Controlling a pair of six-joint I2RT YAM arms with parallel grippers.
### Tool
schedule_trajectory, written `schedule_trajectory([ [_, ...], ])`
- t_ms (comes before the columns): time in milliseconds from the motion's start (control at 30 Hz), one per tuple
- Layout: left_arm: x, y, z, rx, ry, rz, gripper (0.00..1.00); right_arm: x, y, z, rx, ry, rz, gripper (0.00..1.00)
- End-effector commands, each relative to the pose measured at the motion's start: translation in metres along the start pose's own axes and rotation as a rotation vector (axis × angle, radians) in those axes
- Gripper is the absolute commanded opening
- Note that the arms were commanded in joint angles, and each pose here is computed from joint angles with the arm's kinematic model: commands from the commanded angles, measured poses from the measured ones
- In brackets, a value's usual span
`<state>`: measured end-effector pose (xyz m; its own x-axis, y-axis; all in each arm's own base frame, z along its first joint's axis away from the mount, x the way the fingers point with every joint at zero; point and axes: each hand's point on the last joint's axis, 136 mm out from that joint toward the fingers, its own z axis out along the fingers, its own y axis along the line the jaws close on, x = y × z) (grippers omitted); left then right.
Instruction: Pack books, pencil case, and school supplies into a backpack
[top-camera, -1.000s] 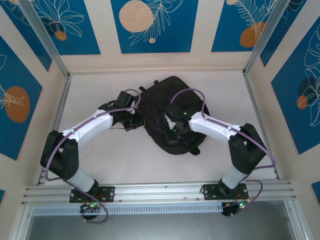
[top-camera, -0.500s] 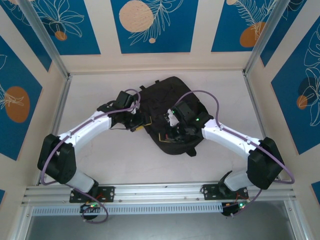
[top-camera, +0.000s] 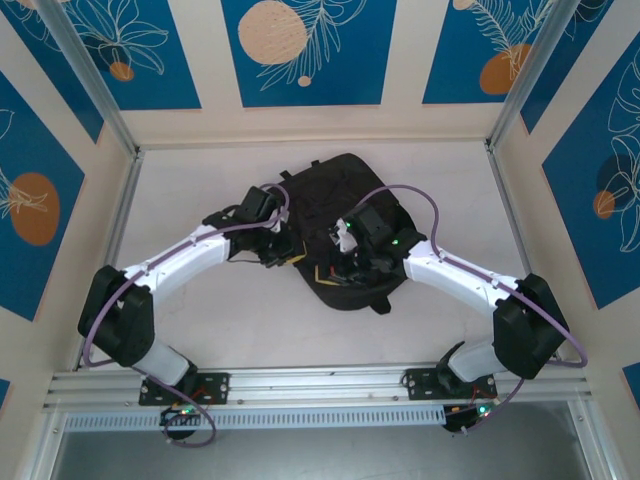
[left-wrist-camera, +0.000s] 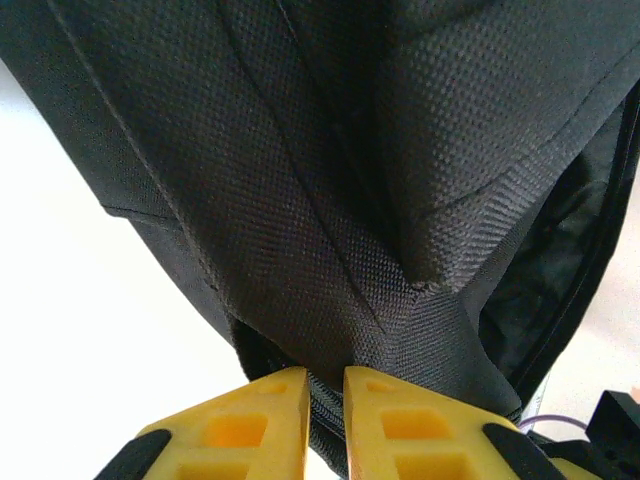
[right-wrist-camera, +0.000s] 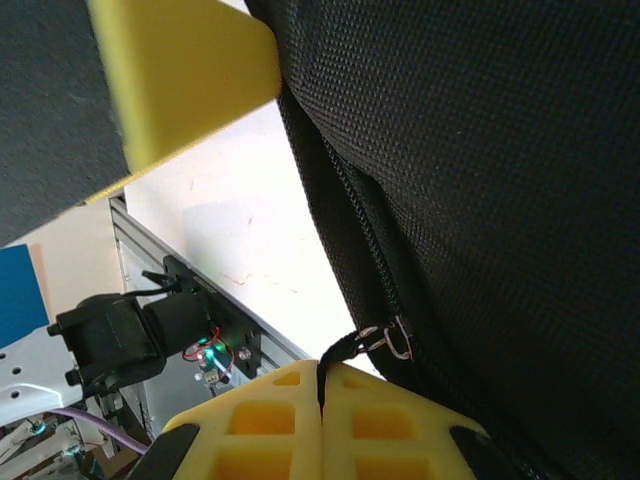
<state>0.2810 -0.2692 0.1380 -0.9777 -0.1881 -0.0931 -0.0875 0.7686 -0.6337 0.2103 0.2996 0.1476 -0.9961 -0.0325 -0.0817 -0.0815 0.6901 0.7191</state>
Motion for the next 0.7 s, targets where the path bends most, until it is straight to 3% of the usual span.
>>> schedule_trajectory([
  [0,0.014,0.007,0.008,-0.009,0.047,-0.013,0.20,0.001,0.014,-0.006,-0.075,0.009,-0.005,0.00],
  [133,0.019,0.014,0.009,-0.025,0.058,-0.026,0.39,-0.002,0.014,-0.007,-0.076,0.004,0.001,0.00],
  [200,0.021,0.020,0.010,-0.042,0.058,-0.028,0.44,-0.002,0.015,-0.008,-0.085,0.003,0.001,0.00],
  [467,0.011,0.014,0.023,-0.024,0.041,-0.048,0.47,-0.003,0.023,-0.002,-0.148,0.021,0.029,0.00],
  [567,0.001,0.009,0.025,-0.034,0.015,-0.032,0.34,-0.004,0.025,-0.001,-0.163,0.022,0.034,0.00],
  [667,-0.007,0.009,0.024,-0.053,-0.015,-0.018,0.10,-0.004,0.023,-0.002,-0.150,0.016,0.040,0.00],
])
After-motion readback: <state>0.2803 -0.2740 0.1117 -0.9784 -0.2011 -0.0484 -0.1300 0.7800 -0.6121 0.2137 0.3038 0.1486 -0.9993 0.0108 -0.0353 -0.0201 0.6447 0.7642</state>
